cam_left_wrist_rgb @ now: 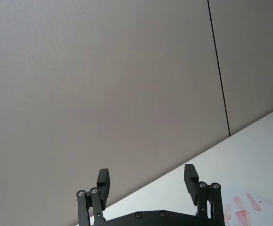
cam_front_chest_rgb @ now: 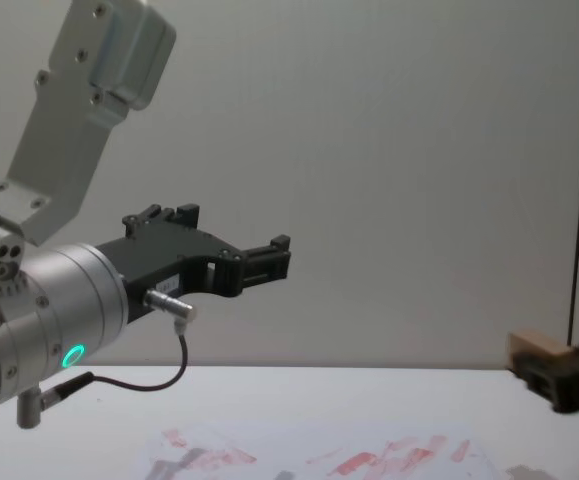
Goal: Use the one hand to pick up the stamp and affix it onto the A4 paper.
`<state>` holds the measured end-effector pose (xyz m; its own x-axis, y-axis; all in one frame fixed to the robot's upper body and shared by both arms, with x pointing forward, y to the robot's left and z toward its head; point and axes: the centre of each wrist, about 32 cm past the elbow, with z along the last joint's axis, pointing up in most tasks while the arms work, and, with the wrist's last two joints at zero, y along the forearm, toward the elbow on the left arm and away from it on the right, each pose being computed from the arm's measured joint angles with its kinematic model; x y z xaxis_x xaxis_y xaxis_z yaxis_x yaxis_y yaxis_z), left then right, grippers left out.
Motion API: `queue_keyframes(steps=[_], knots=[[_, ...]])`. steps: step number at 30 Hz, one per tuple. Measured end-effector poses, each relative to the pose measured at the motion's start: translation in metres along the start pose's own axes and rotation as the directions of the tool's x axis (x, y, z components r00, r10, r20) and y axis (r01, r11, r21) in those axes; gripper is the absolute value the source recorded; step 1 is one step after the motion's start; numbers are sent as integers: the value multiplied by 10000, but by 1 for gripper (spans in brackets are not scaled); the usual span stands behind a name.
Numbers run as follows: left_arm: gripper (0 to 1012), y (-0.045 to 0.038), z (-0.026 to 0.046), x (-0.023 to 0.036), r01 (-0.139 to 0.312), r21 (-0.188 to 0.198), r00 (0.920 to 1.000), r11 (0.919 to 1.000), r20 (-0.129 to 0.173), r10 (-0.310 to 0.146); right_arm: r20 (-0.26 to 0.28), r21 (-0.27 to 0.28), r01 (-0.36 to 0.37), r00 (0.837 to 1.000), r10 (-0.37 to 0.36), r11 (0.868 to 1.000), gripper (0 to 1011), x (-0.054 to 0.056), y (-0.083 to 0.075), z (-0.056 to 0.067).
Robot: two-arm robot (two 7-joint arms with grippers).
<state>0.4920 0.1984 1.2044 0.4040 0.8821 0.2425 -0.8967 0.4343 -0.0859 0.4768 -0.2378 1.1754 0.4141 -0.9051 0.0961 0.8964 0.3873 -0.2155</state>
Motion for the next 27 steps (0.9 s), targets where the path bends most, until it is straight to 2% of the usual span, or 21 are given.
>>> queue_keyframes(steps=[6, 13, 19, 27], knots=[[1003, 0, 0, 0, 0, 0, 10000, 10000, 0, 0, -52, 381, -828, 9965, 831, 9958, 221, -69, 76, 91], [1003, 0, 0, 0, 0, 0, 10000, 10000, 0, 0, 9, 231, -1668, 9860, 1668, 9857, 221, -146, 169, 130], [1002, 0, 0, 0, 0, 0, 10000, 10000, 0, 0, 145, -549, -2459, 9689, 2470, 9677, 221, -240, 288, 100], [1003, 0, 0, 0, 1, 1, 10000, 10000, 0, -1, 245, -1596, -3010, 9509, 3086, 9402, 221, -338, 408, 9]])
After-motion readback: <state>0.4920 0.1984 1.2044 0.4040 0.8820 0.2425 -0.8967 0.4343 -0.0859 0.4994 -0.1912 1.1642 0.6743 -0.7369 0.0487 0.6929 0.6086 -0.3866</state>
